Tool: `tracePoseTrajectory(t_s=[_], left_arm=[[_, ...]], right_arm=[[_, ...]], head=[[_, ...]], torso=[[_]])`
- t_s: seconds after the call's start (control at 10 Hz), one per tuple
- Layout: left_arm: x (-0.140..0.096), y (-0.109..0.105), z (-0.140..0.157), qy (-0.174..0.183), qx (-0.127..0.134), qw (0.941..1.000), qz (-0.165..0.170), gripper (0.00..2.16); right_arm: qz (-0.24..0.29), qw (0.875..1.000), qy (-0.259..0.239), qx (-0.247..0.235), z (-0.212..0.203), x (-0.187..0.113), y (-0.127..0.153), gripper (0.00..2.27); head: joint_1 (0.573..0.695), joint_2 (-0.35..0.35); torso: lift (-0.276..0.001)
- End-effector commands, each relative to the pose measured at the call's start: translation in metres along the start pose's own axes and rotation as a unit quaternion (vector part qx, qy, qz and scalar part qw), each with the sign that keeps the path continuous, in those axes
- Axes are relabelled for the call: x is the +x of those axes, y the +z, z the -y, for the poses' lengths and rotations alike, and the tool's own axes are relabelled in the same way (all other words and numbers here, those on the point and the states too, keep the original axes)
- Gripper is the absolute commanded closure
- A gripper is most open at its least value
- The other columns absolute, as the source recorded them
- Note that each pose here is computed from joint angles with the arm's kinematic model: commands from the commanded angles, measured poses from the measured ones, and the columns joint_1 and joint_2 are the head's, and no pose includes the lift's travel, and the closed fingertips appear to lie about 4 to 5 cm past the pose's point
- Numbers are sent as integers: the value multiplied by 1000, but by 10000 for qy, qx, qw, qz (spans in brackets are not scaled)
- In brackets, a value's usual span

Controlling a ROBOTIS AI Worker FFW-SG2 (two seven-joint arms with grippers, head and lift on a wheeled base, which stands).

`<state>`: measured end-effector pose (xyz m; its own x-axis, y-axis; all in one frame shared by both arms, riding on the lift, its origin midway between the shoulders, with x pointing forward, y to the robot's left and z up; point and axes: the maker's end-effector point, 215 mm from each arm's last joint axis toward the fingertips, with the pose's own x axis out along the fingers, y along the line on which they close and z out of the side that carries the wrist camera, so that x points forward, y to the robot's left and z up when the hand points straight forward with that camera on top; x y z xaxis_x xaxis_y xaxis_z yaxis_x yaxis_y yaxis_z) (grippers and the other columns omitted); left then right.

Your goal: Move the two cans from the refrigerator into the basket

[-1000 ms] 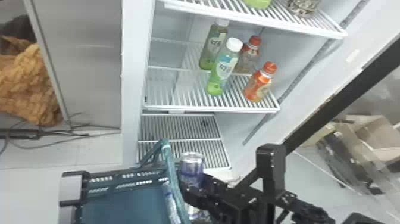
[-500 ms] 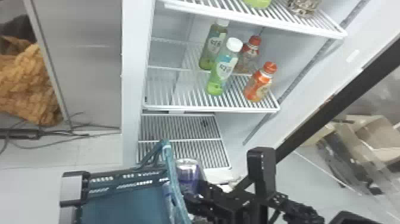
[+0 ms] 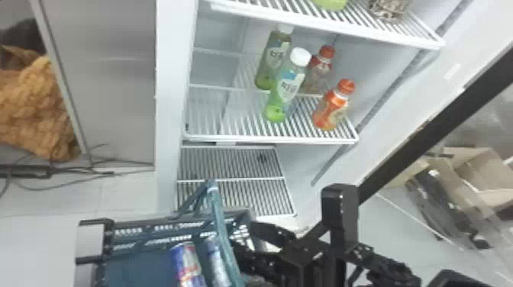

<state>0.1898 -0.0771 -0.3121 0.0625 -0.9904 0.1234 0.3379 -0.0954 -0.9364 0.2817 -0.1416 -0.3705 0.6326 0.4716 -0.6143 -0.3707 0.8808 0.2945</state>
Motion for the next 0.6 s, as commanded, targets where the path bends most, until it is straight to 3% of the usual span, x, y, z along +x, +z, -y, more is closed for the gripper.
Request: tracePoseTrajectory(t_s=[0.0, 0.2, 0.5], left_arm=[[0, 0, 0, 5, 3, 10000, 3, 1211], [0, 0, 0, 5, 3, 10000, 3, 1211], [-1, 2, -3, 59, 38, 10000, 4, 1211]], right_arm=[[393, 9988, -205, -187, 8, -6, 25, 504], [818, 9946, -500, -387, 21, -18, 54, 504], [2016, 9757, -648, -561, 20, -38, 115, 498]], head=[[695, -350], [695, -350], [695, -350]], torso=[[-276], [-276], [-276]])
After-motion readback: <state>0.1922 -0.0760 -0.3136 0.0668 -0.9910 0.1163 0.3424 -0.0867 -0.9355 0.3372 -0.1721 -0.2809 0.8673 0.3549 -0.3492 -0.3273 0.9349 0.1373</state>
